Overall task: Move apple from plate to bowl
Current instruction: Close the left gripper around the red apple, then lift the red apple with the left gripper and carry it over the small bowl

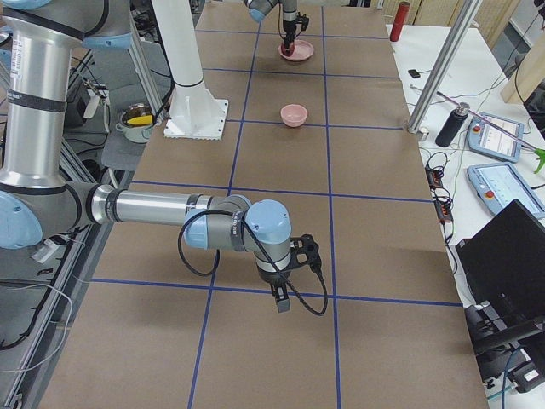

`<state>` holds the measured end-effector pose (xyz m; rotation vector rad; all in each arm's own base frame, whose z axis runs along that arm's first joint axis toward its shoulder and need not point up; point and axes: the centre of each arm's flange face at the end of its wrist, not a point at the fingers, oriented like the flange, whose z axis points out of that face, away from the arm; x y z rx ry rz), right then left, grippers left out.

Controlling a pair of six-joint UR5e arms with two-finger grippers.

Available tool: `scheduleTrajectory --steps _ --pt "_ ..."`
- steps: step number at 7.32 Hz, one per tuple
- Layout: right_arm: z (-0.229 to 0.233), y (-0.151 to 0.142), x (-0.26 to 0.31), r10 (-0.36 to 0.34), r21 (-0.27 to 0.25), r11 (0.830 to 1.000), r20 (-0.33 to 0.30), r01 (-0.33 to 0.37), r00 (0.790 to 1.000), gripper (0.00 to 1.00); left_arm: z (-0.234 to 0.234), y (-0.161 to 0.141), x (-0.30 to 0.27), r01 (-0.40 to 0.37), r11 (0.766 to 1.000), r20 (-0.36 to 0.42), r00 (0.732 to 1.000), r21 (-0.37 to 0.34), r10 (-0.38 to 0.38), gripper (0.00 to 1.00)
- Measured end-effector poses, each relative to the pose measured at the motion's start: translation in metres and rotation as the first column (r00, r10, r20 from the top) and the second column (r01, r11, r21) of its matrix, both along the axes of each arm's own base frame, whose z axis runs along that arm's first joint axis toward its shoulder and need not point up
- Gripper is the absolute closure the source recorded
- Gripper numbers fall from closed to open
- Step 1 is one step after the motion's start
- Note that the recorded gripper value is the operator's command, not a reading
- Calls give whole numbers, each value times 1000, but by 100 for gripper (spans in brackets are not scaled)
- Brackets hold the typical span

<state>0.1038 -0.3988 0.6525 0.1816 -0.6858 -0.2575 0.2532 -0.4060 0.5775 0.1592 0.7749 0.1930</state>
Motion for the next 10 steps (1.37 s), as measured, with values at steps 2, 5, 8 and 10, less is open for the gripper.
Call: scheduleTrajectory --steps 2,5,8,10 --pt "0 0 0 1 0 1000 -1 -1 1000 0 2 2 1 -3 1000 3 1000 -9 3 61" --pt "-1 -1 0 2 -1 1000 -1 -2 1000 0 2 4 -2 -2 1000 6 1000 -12 2 100" --pt "0 -1 0 3 -3 1000 -1 -3 1000 0 -97 1 -19 -11 997 -54 999 -72 7 100" --pt "1 0 -1 3 -7 1000 17 -3 1000 0 -234 -22 -6 9 993 -39 999 -114 -14 100"
